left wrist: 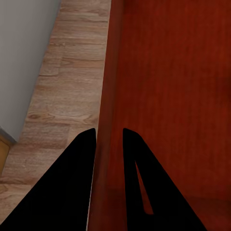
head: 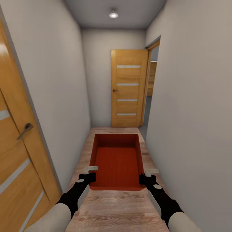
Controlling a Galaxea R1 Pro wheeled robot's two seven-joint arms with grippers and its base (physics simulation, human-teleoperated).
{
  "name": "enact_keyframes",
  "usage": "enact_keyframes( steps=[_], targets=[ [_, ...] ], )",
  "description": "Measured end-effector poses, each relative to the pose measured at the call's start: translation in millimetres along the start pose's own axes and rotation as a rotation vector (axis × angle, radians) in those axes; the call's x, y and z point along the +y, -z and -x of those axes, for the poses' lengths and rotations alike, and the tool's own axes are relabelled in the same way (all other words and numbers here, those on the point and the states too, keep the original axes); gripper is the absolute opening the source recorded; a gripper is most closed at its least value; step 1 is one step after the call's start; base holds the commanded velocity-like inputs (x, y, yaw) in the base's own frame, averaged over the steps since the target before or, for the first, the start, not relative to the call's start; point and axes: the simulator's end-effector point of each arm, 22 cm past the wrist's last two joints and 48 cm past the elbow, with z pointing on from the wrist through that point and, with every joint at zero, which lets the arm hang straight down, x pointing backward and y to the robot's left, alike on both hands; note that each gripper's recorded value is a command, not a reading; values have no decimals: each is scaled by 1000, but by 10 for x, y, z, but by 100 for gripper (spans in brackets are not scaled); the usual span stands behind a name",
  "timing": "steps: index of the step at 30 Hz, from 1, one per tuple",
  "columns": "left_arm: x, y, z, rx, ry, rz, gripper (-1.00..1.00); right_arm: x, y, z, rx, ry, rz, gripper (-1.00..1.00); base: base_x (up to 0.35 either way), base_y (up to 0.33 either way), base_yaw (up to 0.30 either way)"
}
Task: Move the two storage containers from the living room to the garage. In the garage, place one container on the floor and stack the other container on top of it (either order is fine).
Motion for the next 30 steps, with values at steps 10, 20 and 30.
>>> enact_keyframes(
  steps=[10, 20, 30],
  targets=[
    [-2, 0, 0, 0, 0, 0, -100, -2, 0, -1, 0, 0, 0, -100, 328, 0, 0],
    [-2, 1, 6, -2, 0, 0, -100, -1, 0, 4, -2, -1, 0, -100, 329, 0, 0],
    [-3, 1, 10, -3, -1, 0, -100, -2, 0, 6, -3, -1, 0, -100, 329, 0, 0]
  ],
)
